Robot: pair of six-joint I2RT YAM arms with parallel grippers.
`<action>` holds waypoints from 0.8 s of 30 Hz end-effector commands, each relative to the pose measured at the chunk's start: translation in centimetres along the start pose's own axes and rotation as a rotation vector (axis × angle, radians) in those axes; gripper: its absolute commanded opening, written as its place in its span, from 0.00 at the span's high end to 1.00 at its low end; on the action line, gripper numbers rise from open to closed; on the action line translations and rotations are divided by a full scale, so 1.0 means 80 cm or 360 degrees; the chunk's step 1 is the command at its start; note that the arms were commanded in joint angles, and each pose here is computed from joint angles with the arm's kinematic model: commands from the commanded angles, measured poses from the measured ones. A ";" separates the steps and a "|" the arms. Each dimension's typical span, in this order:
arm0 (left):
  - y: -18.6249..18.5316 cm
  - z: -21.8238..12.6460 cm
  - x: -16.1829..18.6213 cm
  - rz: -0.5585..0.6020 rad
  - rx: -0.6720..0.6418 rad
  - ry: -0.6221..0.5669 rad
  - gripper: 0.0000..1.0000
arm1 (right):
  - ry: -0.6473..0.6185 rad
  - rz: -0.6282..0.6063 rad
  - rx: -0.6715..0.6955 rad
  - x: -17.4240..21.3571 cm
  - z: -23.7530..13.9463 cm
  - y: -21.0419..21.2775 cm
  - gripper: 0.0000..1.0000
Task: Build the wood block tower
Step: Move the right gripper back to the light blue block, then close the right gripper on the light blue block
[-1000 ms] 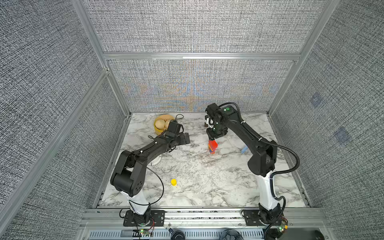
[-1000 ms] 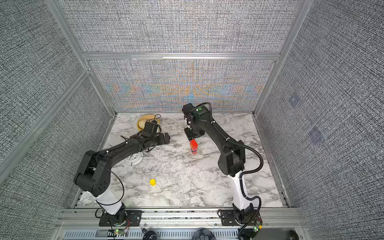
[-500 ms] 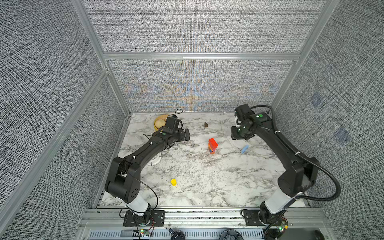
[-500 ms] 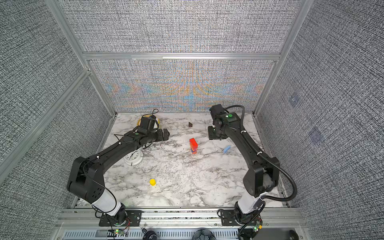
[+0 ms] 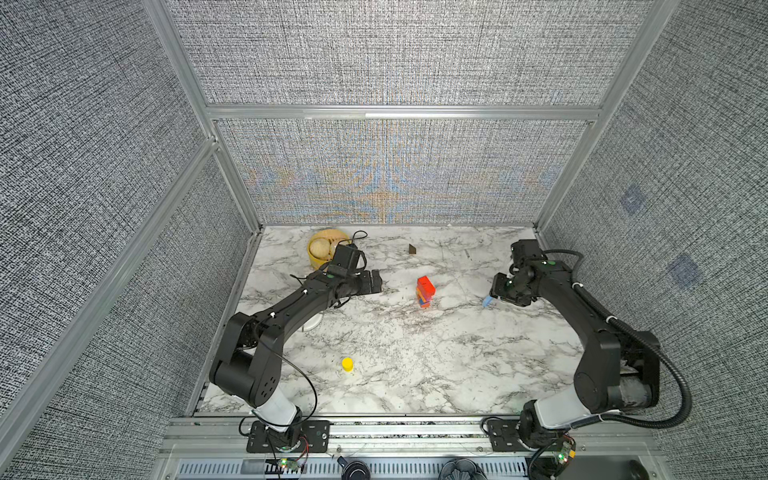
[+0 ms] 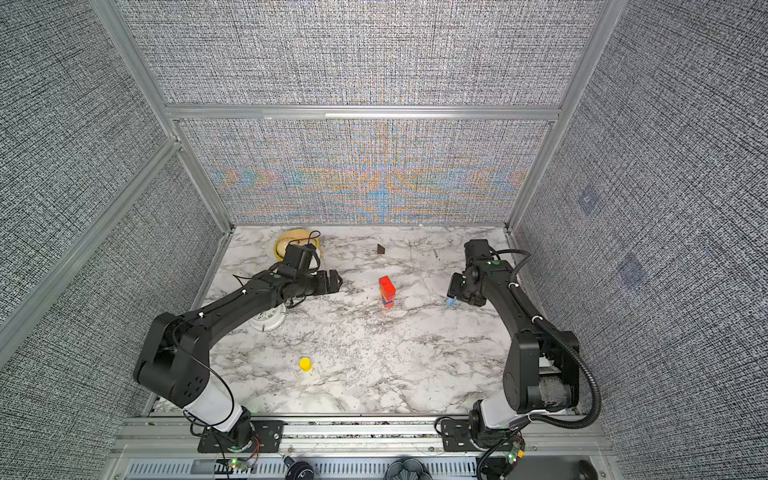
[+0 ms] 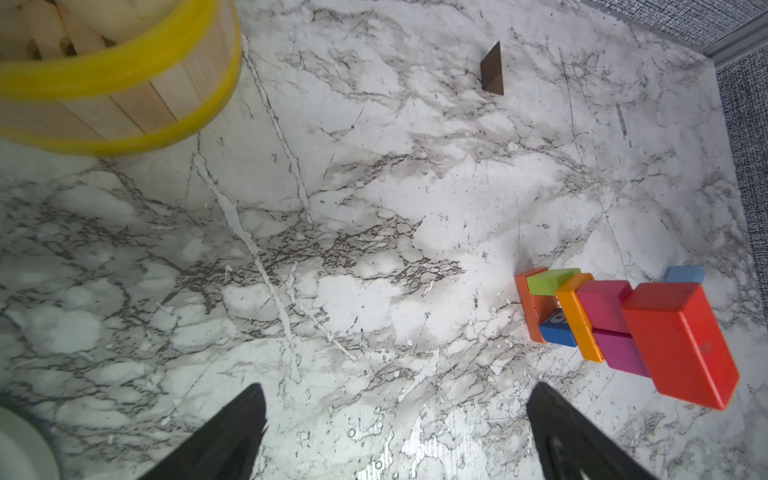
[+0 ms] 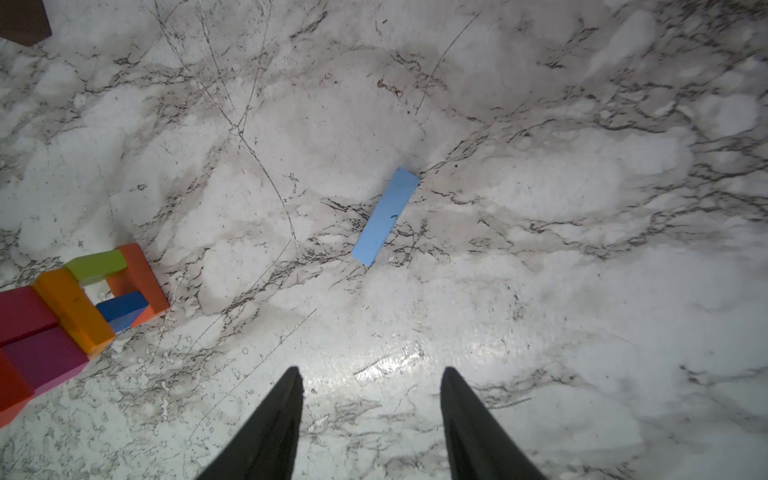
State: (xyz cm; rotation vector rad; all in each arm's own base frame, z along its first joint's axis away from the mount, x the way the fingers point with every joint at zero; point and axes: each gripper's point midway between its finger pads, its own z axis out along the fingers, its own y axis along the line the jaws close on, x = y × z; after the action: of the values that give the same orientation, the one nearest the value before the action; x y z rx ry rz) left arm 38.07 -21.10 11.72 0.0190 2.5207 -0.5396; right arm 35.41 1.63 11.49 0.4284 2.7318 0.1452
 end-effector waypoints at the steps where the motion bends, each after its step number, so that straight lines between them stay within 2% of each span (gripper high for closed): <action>1: -0.004 0.007 -0.003 -0.0023 0.0038 -0.0019 0.01 | -0.0068 0.0058 -0.0057 -0.019 0.016 0.005 0.44; 11: -0.001 0.029 0.003 -0.0041 0.0044 0.0023 0.01 | 0.0043 0.0074 -0.0026 -0.025 0.073 0.005 0.45; 24: -0.001 0.031 -0.005 -0.0048 0.0063 -0.0007 0.01 | 0.0144 0.0045 0.0037 -0.026 0.113 0.000 0.57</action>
State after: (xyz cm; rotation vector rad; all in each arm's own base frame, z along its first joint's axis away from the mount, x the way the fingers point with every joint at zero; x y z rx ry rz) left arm 39.21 -21.76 9.18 -0.0149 2.5462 -0.5728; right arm 40.51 1.53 4.04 0.4880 2.8104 0.1615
